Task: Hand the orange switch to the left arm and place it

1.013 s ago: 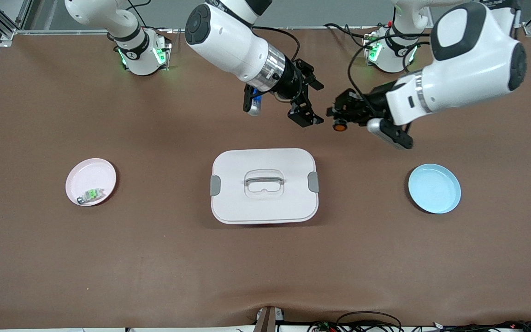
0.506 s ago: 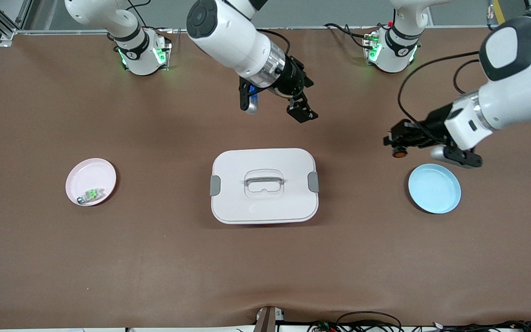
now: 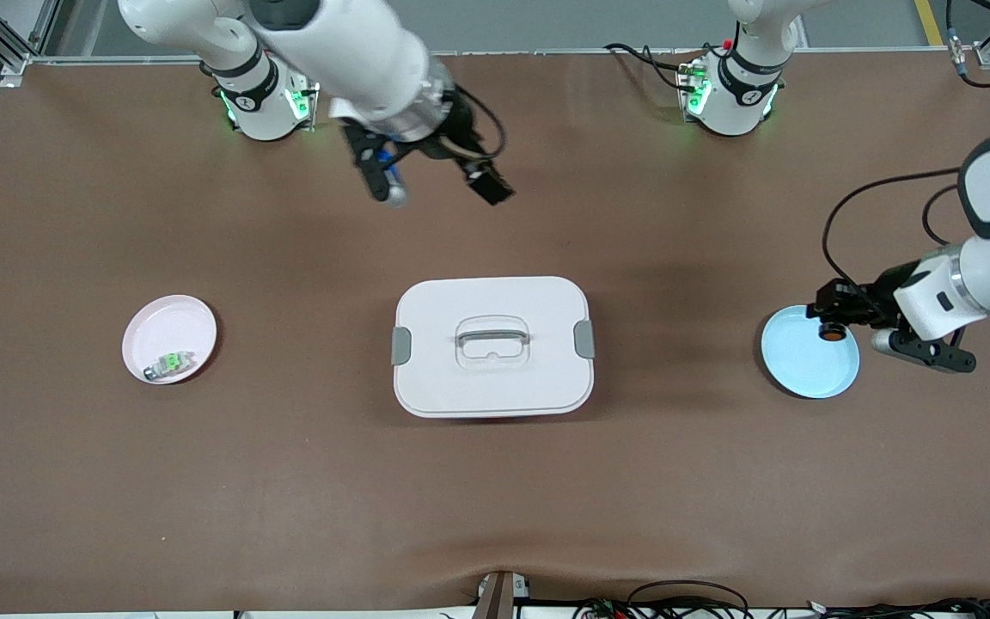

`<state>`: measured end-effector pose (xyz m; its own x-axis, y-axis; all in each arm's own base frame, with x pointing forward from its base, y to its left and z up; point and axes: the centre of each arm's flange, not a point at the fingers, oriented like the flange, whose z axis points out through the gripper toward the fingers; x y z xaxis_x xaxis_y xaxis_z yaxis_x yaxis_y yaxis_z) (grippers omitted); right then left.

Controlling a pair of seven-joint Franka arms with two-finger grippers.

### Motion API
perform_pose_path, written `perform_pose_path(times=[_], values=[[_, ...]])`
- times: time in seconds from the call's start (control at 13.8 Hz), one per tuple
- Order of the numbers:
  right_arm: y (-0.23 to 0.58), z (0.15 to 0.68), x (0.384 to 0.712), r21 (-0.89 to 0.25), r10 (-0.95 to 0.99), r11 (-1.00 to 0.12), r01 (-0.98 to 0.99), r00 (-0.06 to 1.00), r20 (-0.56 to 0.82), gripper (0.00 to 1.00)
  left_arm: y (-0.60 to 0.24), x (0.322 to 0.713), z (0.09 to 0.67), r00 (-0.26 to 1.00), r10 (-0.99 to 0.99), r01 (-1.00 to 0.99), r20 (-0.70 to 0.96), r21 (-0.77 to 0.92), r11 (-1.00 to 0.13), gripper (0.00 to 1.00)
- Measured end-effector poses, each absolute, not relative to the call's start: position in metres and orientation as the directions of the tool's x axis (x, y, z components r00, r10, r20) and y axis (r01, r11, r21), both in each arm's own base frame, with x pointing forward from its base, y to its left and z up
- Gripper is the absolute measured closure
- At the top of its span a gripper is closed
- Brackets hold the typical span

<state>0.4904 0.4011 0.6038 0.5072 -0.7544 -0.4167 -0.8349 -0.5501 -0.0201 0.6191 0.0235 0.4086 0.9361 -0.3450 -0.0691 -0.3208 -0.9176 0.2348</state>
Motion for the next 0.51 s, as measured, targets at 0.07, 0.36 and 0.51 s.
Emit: perform_pose_path(times=[0.07,0.36,0.51], values=[[0.364,0.610,0.500,-0.010,-0.721,-0.619,-0.785,0.574,-0.388,0.00,0.040,0.622,0.392,0.908,-0.411,-0.387,-0.082,0.211,-0.898,0.59],[0.241,0.633,0.518,0.030,-0.542,-0.833,-0.553,0.802,-0.251,0.00,0.069,0.630,0.340,0.776,-0.619,-0.598,-0.118,0.173,-0.783,0.59],[0.188,0.642,0.527,0.034,-0.453,-0.889,-0.458,0.862,-0.228,0.00,0.073,0.636,0.319,0.691,-0.715,-0.698,-0.104,0.157,-0.698,0.59]])
